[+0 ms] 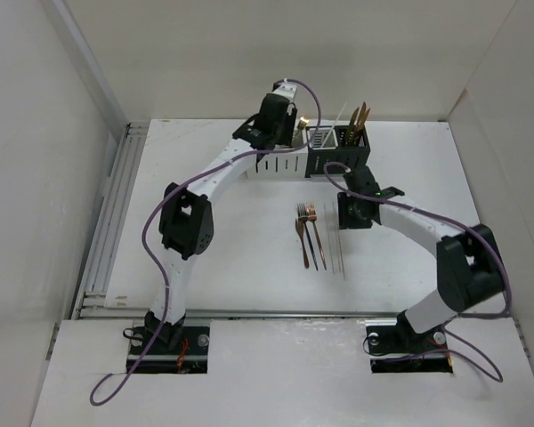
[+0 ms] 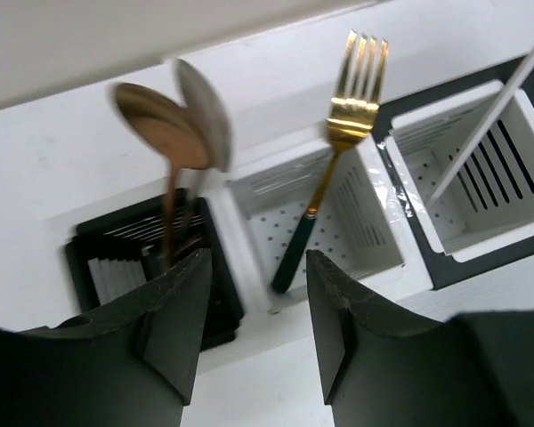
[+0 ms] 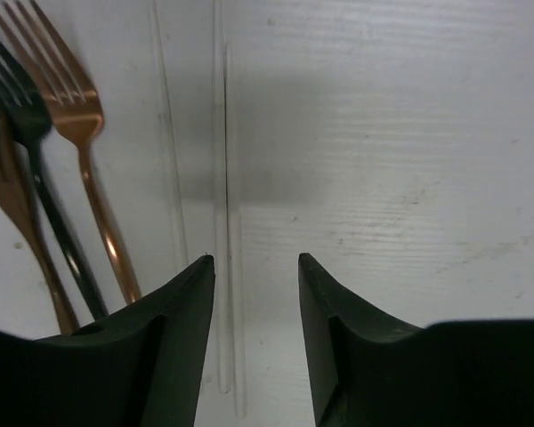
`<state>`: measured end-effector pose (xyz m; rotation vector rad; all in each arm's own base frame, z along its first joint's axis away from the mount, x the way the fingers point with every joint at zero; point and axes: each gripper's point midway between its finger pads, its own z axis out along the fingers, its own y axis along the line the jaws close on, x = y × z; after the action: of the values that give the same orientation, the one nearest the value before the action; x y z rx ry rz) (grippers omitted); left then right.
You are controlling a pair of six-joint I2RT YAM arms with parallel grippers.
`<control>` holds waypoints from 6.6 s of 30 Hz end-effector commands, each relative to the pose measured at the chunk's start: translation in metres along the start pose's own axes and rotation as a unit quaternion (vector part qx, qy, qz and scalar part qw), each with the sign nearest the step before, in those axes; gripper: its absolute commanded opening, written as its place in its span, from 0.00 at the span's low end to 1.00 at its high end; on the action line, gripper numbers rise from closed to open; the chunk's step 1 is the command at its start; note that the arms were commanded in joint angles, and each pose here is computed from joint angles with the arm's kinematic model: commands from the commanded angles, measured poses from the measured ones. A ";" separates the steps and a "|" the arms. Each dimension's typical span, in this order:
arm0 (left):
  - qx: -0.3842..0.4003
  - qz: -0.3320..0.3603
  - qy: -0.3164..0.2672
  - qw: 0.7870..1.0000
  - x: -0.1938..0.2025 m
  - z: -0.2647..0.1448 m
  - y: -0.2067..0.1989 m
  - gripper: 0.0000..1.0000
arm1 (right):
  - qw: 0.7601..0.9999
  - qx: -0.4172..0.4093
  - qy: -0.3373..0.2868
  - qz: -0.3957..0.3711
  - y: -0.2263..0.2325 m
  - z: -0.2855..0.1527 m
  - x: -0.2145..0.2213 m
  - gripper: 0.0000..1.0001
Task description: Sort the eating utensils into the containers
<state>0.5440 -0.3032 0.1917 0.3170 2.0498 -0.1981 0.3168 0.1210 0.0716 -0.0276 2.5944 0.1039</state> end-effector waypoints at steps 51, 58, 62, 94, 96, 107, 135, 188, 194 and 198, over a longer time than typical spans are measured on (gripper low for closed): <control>0.007 0.168 -0.128 0.977 0.022 -0.240 0.089 1.00 | 0.995 0.009 0.099 -0.001 0.005 0.023 0.040 0.35; 0.095 0.140 -0.114 0.979 0.066 -0.240 0.050 1.00 | 0.995 0.014 0.098 0.004 0.004 0.026 0.040 0.34; 0.055 0.127 -0.057 0.989 0.079 -0.216 0.062 1.00 | 0.995 0.019 0.097 0.008 0.002 0.022 0.042 0.34; -0.041 -0.118 -0.001 0.992 0.110 -0.190 0.093 0.83 | 0.928 0.068 -0.363 0.045 -0.010 -0.153 -0.201 0.00; -0.020 -0.110 0.008 0.994 0.114 -0.188 0.086 0.88 | 0.904 0.063 -0.421 0.039 -0.003 -0.166 -0.234 0.00; -0.037 -0.076 0.022 0.996 0.126 -0.180 0.093 0.90 | 0.834 0.037 -0.543 0.087 0.045 -0.125 -0.385 0.00; -0.019 -0.074 0.039 0.996 0.139 -0.178 0.087 0.83 | 0.921 -0.085 -0.379 0.022 0.067 -0.129 -0.226 0.74; -0.007 -0.051 0.057 0.997 0.154 -0.180 0.083 0.85 | 0.851 -0.012 -0.514 0.107 0.042 -0.177 -0.301 0.00; -0.022 -0.045 0.055 0.997 0.148 -0.176 0.088 0.85 | 0.822 -0.004 -0.553 0.136 0.056 -0.115 -0.370 0.00; -0.023 -0.044 0.064 0.997 0.154 -0.173 0.088 0.85 | 0.823 0.011 -0.550 0.142 0.055 -0.081 -0.382 0.00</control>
<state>0.3461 -0.1484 0.1208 0.2186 2.2413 -0.1942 0.5919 0.1757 0.2842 0.2652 1.5876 0.1045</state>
